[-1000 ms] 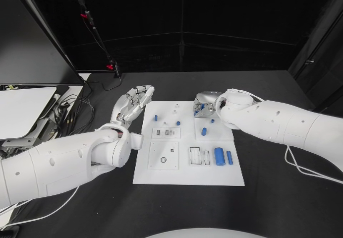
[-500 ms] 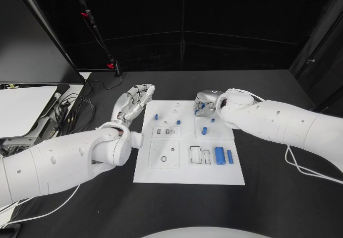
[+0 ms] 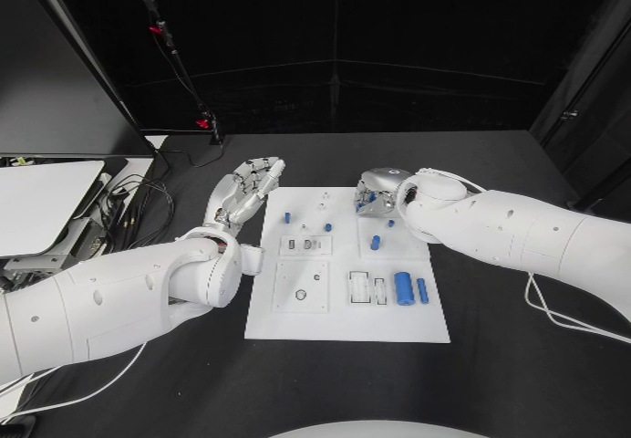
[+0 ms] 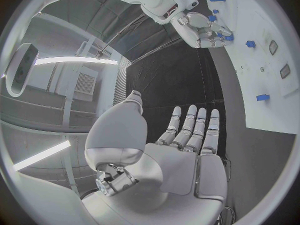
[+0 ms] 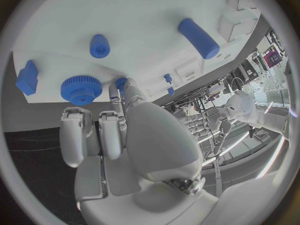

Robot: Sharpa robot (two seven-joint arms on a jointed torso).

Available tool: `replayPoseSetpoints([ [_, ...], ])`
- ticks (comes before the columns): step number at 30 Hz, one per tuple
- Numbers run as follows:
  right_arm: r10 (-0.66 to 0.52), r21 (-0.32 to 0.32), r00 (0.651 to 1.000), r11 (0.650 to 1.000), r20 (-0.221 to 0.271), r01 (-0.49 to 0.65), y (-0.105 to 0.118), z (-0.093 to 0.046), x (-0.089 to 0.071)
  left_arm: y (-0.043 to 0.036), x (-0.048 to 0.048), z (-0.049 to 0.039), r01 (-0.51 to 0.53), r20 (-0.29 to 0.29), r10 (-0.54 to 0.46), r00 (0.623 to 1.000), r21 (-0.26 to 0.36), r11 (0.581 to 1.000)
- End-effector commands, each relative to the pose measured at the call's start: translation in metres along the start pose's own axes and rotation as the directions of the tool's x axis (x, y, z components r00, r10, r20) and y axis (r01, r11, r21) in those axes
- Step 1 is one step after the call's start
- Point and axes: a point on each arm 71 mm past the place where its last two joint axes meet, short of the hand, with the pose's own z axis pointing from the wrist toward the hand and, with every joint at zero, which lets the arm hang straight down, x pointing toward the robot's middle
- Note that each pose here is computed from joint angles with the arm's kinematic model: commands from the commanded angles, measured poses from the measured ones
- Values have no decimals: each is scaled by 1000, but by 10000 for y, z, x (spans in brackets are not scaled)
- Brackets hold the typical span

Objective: Assemble the parts on the task board

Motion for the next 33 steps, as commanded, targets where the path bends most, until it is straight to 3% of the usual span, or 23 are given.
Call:
replayPoseSetpoints([
  [1, 7, -59, 991, 998, 133, 1, 41, -19, -113, -228, 10, -28, 7, -12, -3, 1000, 307, 952],
  [4, 21, -85, 983, 996, 182, -6, 59, -46, -152, -225, 6, -29, 6, -13, -3, 1000, 306, 952],
  [9, 48, -113, 975, 993, 217, -24, 117, -57, -224, -215, -3, -36, 4, -12, -1, 1000, 304, 953],
  [16, 77, -136, 973, 990, 217, -48, 241, -4, -326, -195, 16, -42, 7, -20, -1, 1000, 299, 954],
  [33, 67, -132, 981, 990, 184, -43, 325, 157, -369, -177, 21, -45, 8, -25, -1, 1000, 297, 955],
])
